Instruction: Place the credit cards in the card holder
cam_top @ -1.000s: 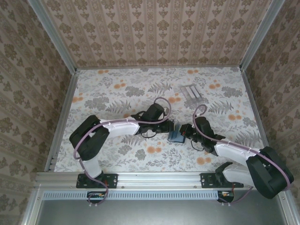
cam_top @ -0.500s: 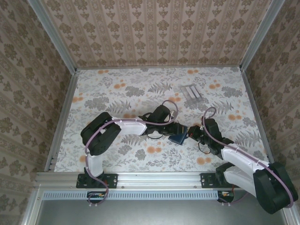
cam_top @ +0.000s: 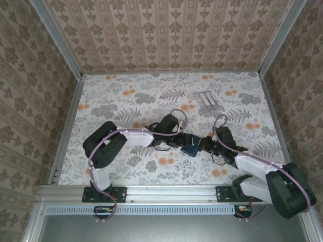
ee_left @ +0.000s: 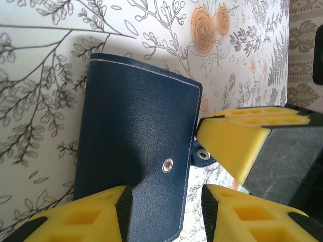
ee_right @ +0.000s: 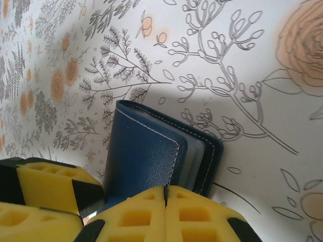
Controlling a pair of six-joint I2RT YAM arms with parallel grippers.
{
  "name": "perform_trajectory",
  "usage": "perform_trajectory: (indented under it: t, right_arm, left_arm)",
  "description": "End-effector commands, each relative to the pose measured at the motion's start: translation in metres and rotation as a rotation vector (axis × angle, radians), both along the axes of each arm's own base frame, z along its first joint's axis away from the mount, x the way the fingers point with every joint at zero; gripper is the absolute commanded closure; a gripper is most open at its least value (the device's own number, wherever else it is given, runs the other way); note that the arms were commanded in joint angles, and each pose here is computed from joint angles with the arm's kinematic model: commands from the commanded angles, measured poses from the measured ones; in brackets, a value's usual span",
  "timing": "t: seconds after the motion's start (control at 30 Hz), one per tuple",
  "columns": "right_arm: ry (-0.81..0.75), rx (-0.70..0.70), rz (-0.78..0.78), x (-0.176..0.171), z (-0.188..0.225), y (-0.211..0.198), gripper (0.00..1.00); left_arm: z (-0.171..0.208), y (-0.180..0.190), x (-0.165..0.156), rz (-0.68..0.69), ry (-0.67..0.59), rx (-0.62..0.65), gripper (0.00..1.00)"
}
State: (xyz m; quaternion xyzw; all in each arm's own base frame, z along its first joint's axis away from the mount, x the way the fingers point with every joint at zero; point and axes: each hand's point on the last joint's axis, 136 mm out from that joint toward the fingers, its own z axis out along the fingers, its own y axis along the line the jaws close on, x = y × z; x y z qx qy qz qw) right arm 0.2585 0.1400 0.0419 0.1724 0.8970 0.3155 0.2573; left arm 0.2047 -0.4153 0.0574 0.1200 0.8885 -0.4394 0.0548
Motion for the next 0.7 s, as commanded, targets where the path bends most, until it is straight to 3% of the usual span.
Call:
perform_trajectory:
  t: [0.0, 0.17, 0.27, 0.53, 0.67]
  right_arm:
    - [-0.067, 0.049, 0.037, 0.017, 0.023, 0.013, 1.00]
    - [-0.074, 0.040, 0.052, 0.020, 0.024, 0.015, 1.00]
    - [-0.076, 0.052, 0.085, 0.026, 0.022, 0.023, 1.00]
    - [-0.092, 0.091, 0.182, 0.049, 0.023, 0.069, 1.00]
    - [-0.085, 0.080, 0.224, 0.056, 0.019, 0.089, 1.00]
  left_arm:
    - [-0.004, 0.021, -0.002, 0.034, 0.006, 0.042, 0.56]
    - [-0.011, 0.052, 0.004, 0.075, -0.049, 0.162, 0.56]
    - [-0.006, 0.056, 0.002, 0.075, -0.051, 0.151, 0.56]
    - [-0.009, 0.095, 0.007, 0.172, -0.069, 0.213, 0.54]
    - [-0.007, 0.117, 0.012, 0.212, -0.136, 0.283, 0.52]
